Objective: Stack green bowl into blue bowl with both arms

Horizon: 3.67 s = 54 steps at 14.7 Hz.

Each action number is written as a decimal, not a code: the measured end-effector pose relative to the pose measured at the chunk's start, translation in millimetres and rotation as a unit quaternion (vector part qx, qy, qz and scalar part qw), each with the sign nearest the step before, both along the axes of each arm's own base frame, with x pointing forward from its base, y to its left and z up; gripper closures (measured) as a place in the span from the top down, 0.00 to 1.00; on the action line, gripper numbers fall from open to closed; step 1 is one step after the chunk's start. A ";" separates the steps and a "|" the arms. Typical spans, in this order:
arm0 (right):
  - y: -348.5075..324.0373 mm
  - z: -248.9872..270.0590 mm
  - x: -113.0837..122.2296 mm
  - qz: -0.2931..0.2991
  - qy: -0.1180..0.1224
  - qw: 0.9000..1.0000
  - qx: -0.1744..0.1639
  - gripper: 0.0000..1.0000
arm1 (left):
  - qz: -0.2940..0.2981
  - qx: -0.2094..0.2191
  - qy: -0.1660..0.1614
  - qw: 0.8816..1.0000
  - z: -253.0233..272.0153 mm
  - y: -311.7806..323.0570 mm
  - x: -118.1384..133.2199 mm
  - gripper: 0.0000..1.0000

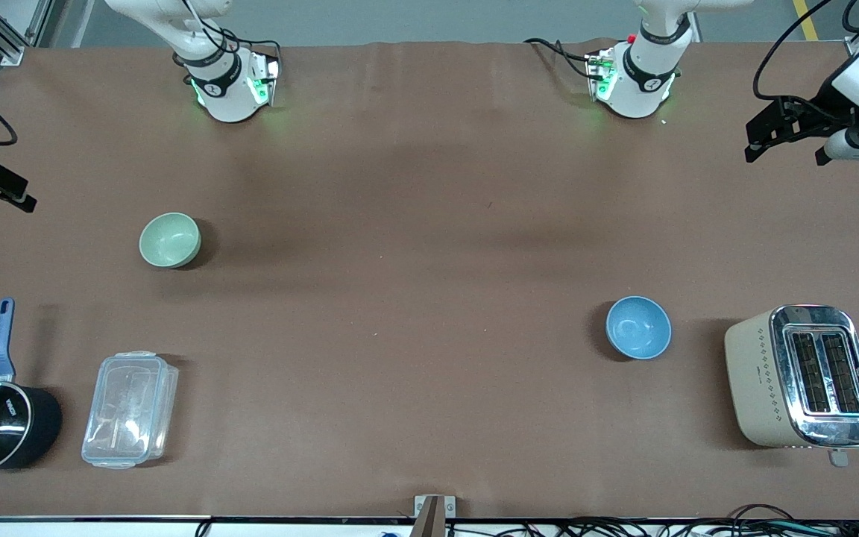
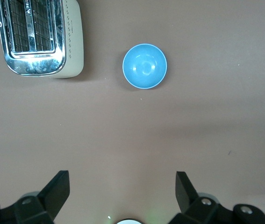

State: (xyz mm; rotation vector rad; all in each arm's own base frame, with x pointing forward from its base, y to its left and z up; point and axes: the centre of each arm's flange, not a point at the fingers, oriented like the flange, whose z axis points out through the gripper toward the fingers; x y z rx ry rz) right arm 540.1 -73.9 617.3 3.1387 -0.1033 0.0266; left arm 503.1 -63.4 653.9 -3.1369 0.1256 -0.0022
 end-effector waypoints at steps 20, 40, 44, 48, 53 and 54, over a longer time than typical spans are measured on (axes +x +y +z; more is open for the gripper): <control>-24.6 -98.0 8.8 -0.020 0.020 1.000 0.002 1.00 | 0.004 0.007 0.005 1.000 -295.2 12.5 141.9 1.00; -124.1 -386.9 -54.7 -0.016 0.073 0.988 0.132 0.97 | 0.004 -0.009 -0.033 0.999 -426.8 9.7 129.0 0.05; -138.2 -424.8 -69.9 -0.023 0.072 0.981 0.180 0.97 | 0.024 -0.018 0.002 1.000 -398.3 -33.7 118.3 0.05; -134.5 -428.5 -69.7 -0.028 0.071 0.979 0.189 0.72 | 0.070 -0.046 0.011 0.996 -358.8 -143.4 89.2 0.05; -129.5 -429.1 -68.9 -0.027 0.073 0.978 0.195 0.25 | 0.115 -0.060 0.032 0.991 -367.1 -279.0 39.8 0.05; -128.8 -429.4 -69.3 -0.027 0.075 0.977 0.197 0.15 | 0.125 -0.064 0.036 0.989 -373.0 -305.1 31.7 0.05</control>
